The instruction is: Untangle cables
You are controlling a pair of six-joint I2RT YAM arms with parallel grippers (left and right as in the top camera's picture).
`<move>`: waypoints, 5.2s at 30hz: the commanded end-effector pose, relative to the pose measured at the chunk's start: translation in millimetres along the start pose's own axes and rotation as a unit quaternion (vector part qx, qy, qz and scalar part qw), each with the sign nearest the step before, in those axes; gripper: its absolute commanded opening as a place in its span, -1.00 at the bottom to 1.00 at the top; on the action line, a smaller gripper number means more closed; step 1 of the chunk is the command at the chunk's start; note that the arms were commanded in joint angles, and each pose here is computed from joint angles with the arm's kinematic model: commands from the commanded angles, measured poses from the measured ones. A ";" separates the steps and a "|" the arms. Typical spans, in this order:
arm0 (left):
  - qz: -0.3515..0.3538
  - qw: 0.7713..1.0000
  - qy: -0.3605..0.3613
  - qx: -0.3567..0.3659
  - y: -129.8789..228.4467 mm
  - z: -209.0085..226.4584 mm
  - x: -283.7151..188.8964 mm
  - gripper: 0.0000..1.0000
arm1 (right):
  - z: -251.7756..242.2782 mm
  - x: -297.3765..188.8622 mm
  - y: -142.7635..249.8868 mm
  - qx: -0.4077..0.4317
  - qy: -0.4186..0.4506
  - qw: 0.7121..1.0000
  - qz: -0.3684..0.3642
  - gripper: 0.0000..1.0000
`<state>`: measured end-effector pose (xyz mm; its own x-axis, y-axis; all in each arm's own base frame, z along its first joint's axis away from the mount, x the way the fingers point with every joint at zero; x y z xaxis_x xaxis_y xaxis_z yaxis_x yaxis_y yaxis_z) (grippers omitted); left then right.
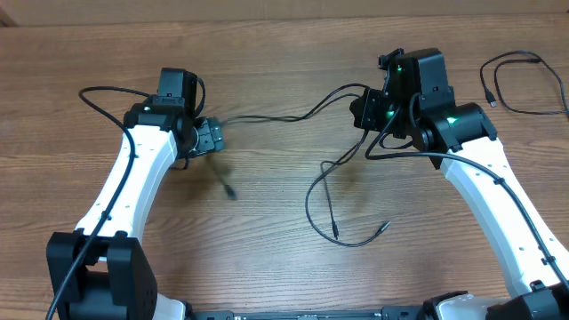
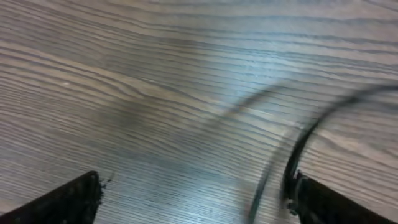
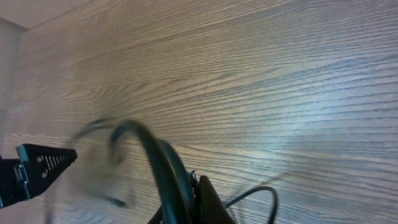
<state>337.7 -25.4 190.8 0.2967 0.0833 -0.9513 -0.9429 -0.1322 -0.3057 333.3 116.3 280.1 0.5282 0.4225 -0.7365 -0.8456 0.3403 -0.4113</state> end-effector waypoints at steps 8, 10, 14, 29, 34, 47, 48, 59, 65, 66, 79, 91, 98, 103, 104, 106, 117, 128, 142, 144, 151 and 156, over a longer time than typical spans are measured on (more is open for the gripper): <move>-0.018 1.000 -0.010 0.022 -4.8 4.2 -3.9 0.99 | -1.0 -3.9 -4.6 0.003 0.004 1.000 -0.015 -0.92; -0.022 0.998 0.036 0.047 -6.8 -3.6 -5.4 0.99 | -0.9 -3.9 -4.7 0.003 0.004 1.000 -0.015 -0.92; -0.058 0.969 0.212 0.117 -12.4 -31.7 -24.5 0.99 | -1.0 -3.9 -4.7 0.002 0.004 1.000 -0.015 -0.92; -0.160 0.807 0.522 0.227 -15.8 -123.8 -94.4 0.99 | 7.7 -4.1 -3.9 -0.001 -0.040 0.999 0.000 0.43; -0.157 0.809 0.522 0.221 -16.2 -123.0 -94.1 0.99 | 7.6 -4.1 -4.0 -0.001 -0.039 0.999 -0.001 0.51; -0.144 0.814 0.521 0.215 -13.6 -122.0 -92.2 0.99 | -2.9 -14.7 -25.7 0.012 -0.038 0.998 -0.046 -0.60; -0.144 0.813 0.521 0.215 -13.6 -122.2 -92.2 0.99 | -4.2 -16.1 -28.2 0.014 -0.039 0.998 -0.050 -0.60; -0.144 0.814 0.520 0.215 -13.6 -122.1 -92.1 0.99 | -8.4 -31.8 -38.0 0.019 -0.051 0.996 -0.074 -0.93; -0.142 0.814 0.520 0.214 -13.1 -122.0 -91.8 0.99 | -0.2 -44.1 -33.8 0.011 -0.082 0.994 -0.069 -0.93; -0.142 0.815 0.520 0.214 -13.1 -122.0 -91.8 0.98 | -1.0 -44.2 -32.3 0.013 -0.079 0.995 -0.065 -0.93; -0.136 0.816 0.521 0.212 -11.8 -121.9 -91.3 0.99 | 12.3 -47.4 -1.3 0.075 -0.191 0.974 0.094 -0.93; -0.123 0.809 0.531 0.219 -4.8 -131.8 -94.0 0.99 | 30.3 -56.0 -7.0 0.054 -0.281 0.952 0.108 -0.93; -0.128 0.835 0.491 0.212 -4.6 -133.9 -87.9 0.99 | 9.5 -45.6 -5.5 0.038 -0.173 0.982 0.065 -0.89; -0.116 0.910 0.381 0.114 -13.1 -114.7 -68.6 0.99 | -16.4 -41.6 12.3 -0.038 -0.063 0.994 0.084 0.03; -0.109 0.933 0.338 0.064 -15.4 -105.4 -62.0 0.99 | -20.4 -41.2 16.3 -0.052 -0.050 0.993 0.094 0.32; -0.100 0.954 0.282 0.007 -17.1 -90.3 -53.7 0.99 | -25.9 -38.1 24.6 -0.072 -0.042 0.990 0.114 0.73; -0.093 0.972 0.214 -0.019 -17.6 -65.1 -44.1 0.99 | 0.5 12.9 81.4 -0.179 -0.039 0.960 0.212 1.00; -0.082 0.981 0.176 -0.012 -13.0 -56.1 -39.8 0.99 | -4.5 54.0 101.0 -0.168 0.056 0.954 0.243 0.82; -0.074 0.982 0.176 -0.012 -10.6 -55.8 -39.3 0.99 | -8.2 75.0 109.1 -0.141 0.042 0.948 0.283 -0.92; -0.073 0.981 0.178 -0.012 -10.4 -56.2 -39.5 0.99 | -1.3 73.8 111.2 -0.130 0.002 0.946 0.298 -0.92; -0.072 0.981 0.178 -0.011 -9.9 -56.7 -39.5 0.99 | 38.8 44.5 89.6 -0.096 -0.130 0.932 0.323 -0.92; -0.072 0.981 0.178 -0.006 -9.9 -56.7 -39.5 0.99 | 89.2 -6.0 45.0 -0.136 -0.174 0.941 0.255 -0.92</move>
<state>344.8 -85.7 219.8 0.4378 -0.2478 -0.8642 -0.8979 -0.1699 -0.4062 290.0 197.8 253.5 -0.0808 0.6518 -0.7540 -0.9800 -0.1901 -0.0592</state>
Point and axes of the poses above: each gripper's point midway between its finger pads, its own x axis out along the fingers, its own z axis along the line the jaws close on, y = z × x, the point moved 9 cm from there along -x, back along the fingers, and after that the axes turned 9 degrees about x, right-handed, at the moved point
